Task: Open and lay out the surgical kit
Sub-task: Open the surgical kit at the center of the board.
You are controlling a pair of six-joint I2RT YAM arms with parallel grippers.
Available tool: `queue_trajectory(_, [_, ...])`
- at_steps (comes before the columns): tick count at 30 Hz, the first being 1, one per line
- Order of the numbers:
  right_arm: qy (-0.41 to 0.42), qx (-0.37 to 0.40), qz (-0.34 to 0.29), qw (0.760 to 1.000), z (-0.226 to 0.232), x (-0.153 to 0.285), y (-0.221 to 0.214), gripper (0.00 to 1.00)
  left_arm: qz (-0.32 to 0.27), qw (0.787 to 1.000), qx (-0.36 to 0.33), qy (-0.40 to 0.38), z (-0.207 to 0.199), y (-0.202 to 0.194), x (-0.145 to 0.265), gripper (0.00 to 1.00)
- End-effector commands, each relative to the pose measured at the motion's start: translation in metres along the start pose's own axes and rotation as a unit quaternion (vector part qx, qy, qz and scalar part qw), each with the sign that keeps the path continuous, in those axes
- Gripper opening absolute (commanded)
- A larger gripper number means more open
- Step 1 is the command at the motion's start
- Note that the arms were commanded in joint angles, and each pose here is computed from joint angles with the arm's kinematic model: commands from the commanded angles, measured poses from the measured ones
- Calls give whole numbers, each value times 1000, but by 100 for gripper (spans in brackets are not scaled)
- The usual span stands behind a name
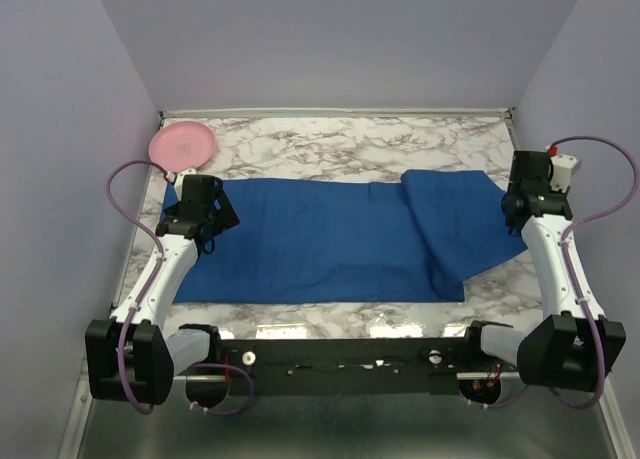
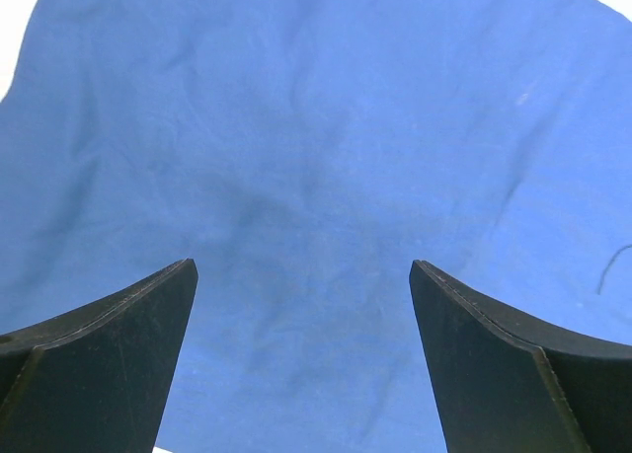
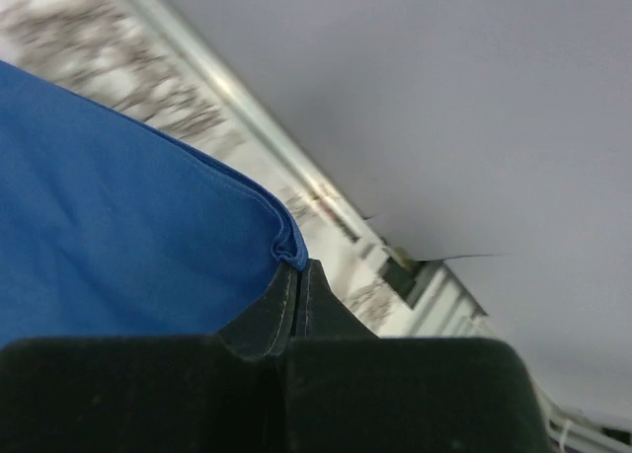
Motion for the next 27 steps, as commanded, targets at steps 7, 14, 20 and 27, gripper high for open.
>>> queue_trajectory(7, [-126,-37,93,987,-35,-64,1,10,-14,999,-8,-39,-6,-4,8,98])
queue_trajectory(14, [-128,-72,70,987,-47,-54,13,44,2,999,-22,-40,-10,-12,4,98])
queue_trajectory(20, [4,-141,49,989,-36,-33,35,57,13,999,-30,-21,-10,-12,-3,98])
queue_trajectory(27, [365,-190,34,911,60,12,55,83,56,998,-26,-23,-25,-9,-19,99])
Point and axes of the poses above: each gripper's point midway between its finger pads, its own x axis back along the fingers, its own z axis along the line the jaws close on, y = z × x, the point moved 9 cm from there along x, back along the fingers
